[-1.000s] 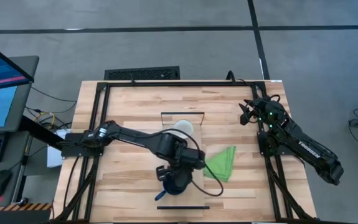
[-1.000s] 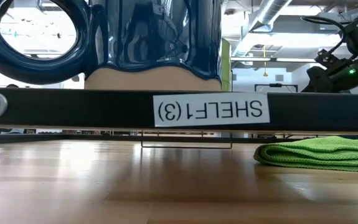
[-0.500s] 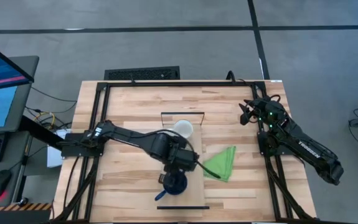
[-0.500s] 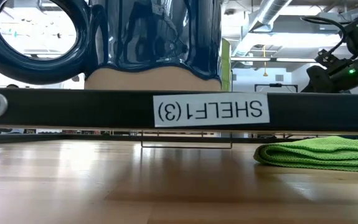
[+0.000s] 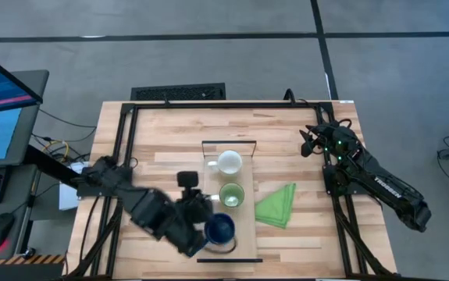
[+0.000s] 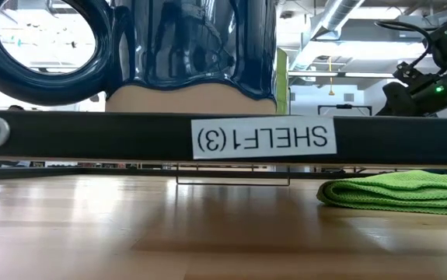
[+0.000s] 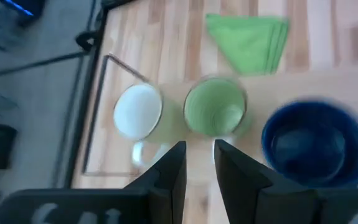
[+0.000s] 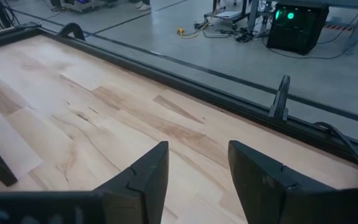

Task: Stack small to large cups/mugs on shelf
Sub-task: Put the blue mug on the shelf

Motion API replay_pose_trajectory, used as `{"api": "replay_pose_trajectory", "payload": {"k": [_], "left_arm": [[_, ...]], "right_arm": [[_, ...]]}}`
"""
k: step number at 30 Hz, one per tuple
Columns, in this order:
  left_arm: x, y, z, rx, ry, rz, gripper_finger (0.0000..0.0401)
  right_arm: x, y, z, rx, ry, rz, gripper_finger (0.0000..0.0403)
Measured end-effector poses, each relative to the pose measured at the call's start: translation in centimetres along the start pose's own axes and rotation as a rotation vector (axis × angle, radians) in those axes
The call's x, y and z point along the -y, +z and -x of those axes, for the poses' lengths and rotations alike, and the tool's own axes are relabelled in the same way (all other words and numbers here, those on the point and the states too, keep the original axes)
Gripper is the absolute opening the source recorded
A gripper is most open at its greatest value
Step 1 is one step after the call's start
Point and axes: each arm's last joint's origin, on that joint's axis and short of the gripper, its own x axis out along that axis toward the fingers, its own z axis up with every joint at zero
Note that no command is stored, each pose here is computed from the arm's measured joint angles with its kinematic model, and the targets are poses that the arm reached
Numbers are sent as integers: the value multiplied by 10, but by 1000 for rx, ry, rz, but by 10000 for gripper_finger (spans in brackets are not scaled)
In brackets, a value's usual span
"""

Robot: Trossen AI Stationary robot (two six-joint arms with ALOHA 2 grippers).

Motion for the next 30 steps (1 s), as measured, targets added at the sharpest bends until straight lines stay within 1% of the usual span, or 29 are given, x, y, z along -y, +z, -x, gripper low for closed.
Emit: {"api": "replay_pose_trajectory", "payload": {"k": [1, 2, 5, 7, 9, 10, 13, 15, 17, 20, 22, 25, 28, 30], "left_arm": [[4, -6, 4, 1, 11, -30, 75], [7, -11, 7, 9, 22, -35, 75], [11, -32, 10, 18, 69, -18, 75], [15, -40, 3, 49, 69, 20, 75], [18, -51, -10, 56, 58, 40, 75], [19, -56, -19, 50, 34, 39, 75], [16, -71, -40, 38, -102, 59, 75], [10, -82, -50, 78, -183, 83, 75], [0, -95, -52, 124, -245, 127, 75], [-17, -118, -47, 227, -321, 221, 75], [-22, -135, -46, 292, -378, 276, 75], [-23, -159, -46, 373, -466, 376, 75], [-16, -182, -52, 385, -513, 436, 75], [-7, -193, -56, 391, -557, 470, 75]], "right_arm": [[0, 0, 0, 0, 0, 0, 187], [0, 0, 0, 0, 0, 0, 188], [0, 0, 0, 3, 0, 0, 189], [0, 0, 0, 4, 0, 0, 189], [0, 0, 0, 5, 1, 0, 189], [0, 0, 0, 5, 1, -2, 188], [0, 0, 0, 3, 0, -5, 188], [0, 0, 0, 3, 1, -18, 188], [0, 0, 0, 2, 1, -19, 189], [0, 0, 0, 1, 1, -26, 189], [0, 0, 0, 1, 1, -27, 188], [0, 0, 0, 1, 1, -27, 187], [0, 0, 0, 1, 1, -31, 189], [0, 0, 0, 1, 1, -53, 189]]}}
